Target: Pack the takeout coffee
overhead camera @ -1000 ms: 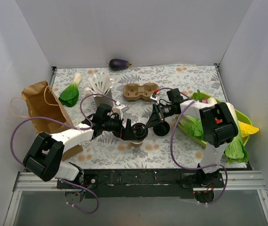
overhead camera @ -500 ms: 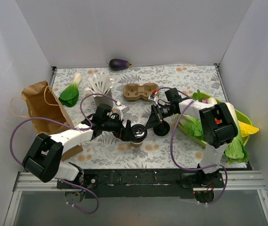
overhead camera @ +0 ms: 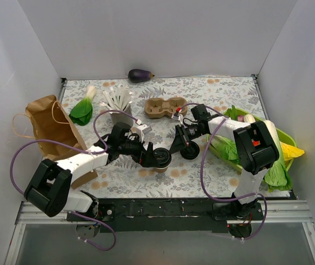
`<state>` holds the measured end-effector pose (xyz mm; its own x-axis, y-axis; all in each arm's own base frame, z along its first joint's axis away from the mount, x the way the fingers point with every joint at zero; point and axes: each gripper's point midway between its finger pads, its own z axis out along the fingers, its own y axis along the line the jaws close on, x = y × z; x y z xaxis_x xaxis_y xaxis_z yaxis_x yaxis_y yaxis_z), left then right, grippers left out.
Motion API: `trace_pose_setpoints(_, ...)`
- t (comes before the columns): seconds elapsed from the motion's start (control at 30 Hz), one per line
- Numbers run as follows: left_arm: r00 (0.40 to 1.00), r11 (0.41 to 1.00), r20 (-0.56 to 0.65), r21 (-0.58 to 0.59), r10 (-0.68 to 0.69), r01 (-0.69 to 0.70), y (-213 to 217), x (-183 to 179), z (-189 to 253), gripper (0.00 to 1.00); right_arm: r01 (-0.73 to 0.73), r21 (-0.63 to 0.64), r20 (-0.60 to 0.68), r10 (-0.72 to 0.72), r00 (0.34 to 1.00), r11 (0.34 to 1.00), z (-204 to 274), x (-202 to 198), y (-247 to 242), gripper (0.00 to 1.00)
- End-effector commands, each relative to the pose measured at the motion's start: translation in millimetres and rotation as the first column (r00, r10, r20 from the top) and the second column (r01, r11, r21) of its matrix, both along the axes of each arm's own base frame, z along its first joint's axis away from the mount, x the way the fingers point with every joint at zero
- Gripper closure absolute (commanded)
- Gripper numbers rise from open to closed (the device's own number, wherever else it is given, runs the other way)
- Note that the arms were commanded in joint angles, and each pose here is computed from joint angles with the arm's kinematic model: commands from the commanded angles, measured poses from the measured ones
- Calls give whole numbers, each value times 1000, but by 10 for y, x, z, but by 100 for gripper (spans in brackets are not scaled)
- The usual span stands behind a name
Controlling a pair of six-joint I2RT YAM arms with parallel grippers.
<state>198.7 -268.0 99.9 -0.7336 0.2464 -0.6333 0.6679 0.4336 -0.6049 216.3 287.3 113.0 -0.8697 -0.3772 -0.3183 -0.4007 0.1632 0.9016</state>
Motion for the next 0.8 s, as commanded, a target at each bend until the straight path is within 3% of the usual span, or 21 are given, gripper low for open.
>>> trace_pose_setpoints(0.0, 999, 1000, 44, -9, -14, 14, 33, -36, 78, 5, -23, 30, 85, 21, 996, 999, 203, 23, 45, 74)
trace_pose_setpoints(0.77, 998, 998, 36, -27, -47, 48, 41, -128, 98, 4, -47, -32, 102, 50, 994, 998, 134, -143, 31, 71)
